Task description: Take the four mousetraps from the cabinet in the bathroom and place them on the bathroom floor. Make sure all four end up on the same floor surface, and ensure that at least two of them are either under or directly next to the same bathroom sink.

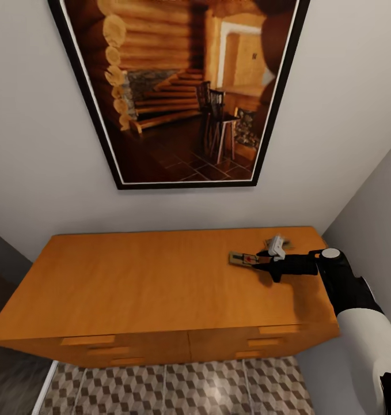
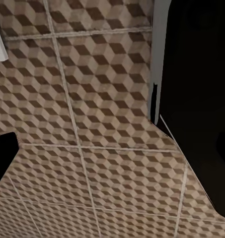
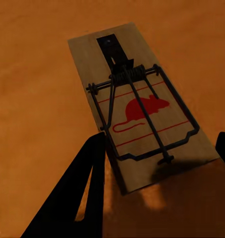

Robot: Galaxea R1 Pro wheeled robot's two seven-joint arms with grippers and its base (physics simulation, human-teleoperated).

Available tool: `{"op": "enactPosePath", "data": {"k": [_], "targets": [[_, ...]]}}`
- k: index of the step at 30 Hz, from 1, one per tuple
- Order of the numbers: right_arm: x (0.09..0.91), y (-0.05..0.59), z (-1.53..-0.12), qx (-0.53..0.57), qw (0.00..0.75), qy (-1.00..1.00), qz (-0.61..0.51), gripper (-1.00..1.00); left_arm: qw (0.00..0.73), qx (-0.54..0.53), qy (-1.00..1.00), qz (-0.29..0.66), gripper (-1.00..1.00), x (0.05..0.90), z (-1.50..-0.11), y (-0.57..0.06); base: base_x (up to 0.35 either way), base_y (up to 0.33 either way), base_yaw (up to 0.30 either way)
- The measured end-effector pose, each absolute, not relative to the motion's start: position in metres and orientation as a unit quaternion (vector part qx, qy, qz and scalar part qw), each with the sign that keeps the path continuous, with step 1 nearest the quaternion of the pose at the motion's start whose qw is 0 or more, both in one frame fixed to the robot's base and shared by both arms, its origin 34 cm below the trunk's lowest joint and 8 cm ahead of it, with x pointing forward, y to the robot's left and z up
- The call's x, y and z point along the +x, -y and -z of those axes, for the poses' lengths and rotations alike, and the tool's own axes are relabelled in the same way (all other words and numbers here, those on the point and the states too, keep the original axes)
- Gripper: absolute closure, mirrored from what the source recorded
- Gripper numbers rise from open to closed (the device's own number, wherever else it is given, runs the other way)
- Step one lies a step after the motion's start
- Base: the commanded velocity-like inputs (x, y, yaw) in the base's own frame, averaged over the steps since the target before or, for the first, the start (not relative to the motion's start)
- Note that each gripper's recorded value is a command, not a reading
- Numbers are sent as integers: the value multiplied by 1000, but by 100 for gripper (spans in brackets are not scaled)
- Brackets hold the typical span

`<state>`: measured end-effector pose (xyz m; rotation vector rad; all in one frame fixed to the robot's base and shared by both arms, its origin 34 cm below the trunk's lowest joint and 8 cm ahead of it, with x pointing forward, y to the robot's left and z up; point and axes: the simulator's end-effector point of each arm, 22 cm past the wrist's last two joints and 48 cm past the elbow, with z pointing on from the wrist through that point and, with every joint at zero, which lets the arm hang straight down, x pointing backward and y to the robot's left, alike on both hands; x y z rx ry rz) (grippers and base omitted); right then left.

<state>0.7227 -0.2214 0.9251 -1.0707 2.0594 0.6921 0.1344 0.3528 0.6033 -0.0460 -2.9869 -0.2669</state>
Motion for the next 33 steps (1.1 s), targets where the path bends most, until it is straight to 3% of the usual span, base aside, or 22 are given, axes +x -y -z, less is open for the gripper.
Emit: {"op": "enactPosePath", "data": {"k": [10, 33], "targets": [[723, 221, -925, -414, 352, -796, -267, 100, 71, -15, 993, 89, -100, 135, -603, -353, -194, 204, 0], [723, 221, -925, -414, 352, -796, -267, 100, 71, -15, 994, 86, -100, 135, -603, -352, -253, 10, 0]]}}
